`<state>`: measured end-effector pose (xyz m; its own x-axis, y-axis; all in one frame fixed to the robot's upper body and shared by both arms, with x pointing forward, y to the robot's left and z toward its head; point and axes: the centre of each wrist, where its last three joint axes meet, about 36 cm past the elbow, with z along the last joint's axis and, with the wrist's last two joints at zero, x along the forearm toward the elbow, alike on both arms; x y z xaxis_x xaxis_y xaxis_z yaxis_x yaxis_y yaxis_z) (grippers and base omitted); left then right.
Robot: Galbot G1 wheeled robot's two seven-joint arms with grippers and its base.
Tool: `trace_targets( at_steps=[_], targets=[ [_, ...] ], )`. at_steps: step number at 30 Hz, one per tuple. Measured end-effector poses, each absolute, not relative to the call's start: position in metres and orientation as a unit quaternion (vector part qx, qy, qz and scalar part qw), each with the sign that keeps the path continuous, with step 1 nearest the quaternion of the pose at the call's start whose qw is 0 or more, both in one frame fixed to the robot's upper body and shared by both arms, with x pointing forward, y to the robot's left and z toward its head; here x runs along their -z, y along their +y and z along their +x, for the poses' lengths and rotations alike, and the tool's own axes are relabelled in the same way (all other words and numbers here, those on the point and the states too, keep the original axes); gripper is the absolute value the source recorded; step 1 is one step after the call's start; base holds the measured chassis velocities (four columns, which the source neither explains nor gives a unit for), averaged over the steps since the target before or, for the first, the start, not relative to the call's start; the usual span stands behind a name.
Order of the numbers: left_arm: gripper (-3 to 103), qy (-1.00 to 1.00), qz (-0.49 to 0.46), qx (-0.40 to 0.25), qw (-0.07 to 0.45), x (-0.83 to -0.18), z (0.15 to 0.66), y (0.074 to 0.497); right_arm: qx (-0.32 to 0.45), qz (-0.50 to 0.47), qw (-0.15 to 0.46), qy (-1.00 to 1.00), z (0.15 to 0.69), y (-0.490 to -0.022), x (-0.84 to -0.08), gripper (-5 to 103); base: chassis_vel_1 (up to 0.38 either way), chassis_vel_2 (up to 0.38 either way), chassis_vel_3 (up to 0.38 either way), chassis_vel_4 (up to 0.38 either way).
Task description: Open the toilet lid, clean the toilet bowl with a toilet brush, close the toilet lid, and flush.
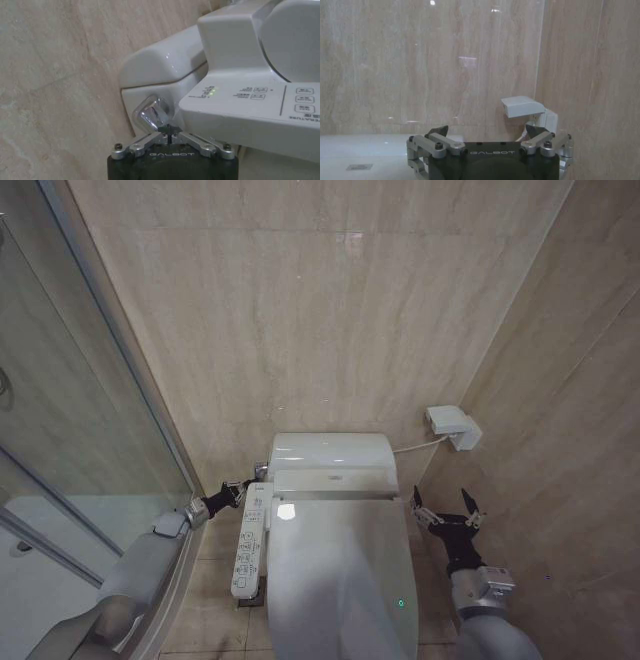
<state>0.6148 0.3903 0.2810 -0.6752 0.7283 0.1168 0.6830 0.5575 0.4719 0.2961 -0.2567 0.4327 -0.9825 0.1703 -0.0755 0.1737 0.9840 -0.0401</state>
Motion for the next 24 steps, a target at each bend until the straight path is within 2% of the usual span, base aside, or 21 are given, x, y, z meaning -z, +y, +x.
trace_targets(
  at_steps=[24],
  targets=[
    [0, 0.88, 0.403, -0.247, 0.044, -0.2798, 0.615, 0.3883, 0.023, 0.086, 0.036, 0.995, 0.2961, -0.2567, -0.4327, 100, 0.0, 0.0, 0.0, 0.0]
  ],
)
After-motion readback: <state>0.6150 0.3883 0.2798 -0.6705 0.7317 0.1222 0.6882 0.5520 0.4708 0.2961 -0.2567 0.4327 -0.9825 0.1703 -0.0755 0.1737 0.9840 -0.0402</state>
